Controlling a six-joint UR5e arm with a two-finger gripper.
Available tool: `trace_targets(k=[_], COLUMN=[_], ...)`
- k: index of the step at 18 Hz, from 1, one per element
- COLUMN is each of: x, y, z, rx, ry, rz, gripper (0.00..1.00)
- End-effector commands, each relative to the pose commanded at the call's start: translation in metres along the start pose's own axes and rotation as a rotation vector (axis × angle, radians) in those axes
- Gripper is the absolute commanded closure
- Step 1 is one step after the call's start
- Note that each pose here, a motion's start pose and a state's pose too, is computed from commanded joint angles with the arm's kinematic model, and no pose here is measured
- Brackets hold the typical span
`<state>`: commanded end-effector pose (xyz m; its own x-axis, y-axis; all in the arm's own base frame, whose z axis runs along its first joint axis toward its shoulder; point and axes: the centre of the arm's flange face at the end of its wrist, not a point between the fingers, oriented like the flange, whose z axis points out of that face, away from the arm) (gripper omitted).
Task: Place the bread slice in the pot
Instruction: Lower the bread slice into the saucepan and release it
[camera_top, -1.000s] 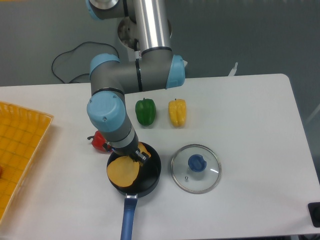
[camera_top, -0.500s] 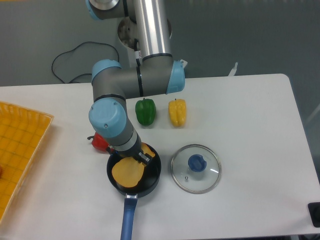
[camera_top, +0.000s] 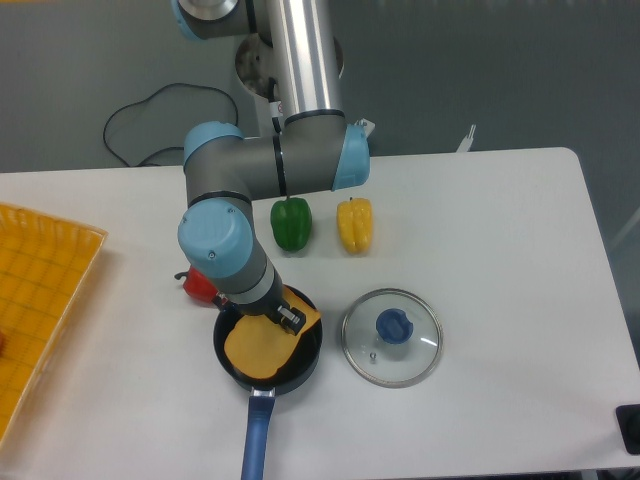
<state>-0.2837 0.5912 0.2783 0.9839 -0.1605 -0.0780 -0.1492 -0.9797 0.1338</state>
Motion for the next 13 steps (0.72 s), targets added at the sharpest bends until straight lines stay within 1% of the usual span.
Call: trace_targets(k=[2, 3, 9, 11, 12, 13], x=[0.0, 0.0, 0.003, 0.002, 0.001, 0.0], y=[0.0, 0.0, -0.004, -0.003, -0.003, -0.002], z=[0.0, 0.0, -0.004, -0.009, -0.011, -0.016], rx=[0.001, 0.001, 0.011, 0.01, 0.013, 0.02], ry=[0.001, 0.001, -0.001, -0.013, -0.017, -0.022], rz=[0.0, 0.0, 0.0, -0.001, 0.0, 0.011], gripper=[0.25, 0.21, 0.2, 0.19, 0.07, 0.0])
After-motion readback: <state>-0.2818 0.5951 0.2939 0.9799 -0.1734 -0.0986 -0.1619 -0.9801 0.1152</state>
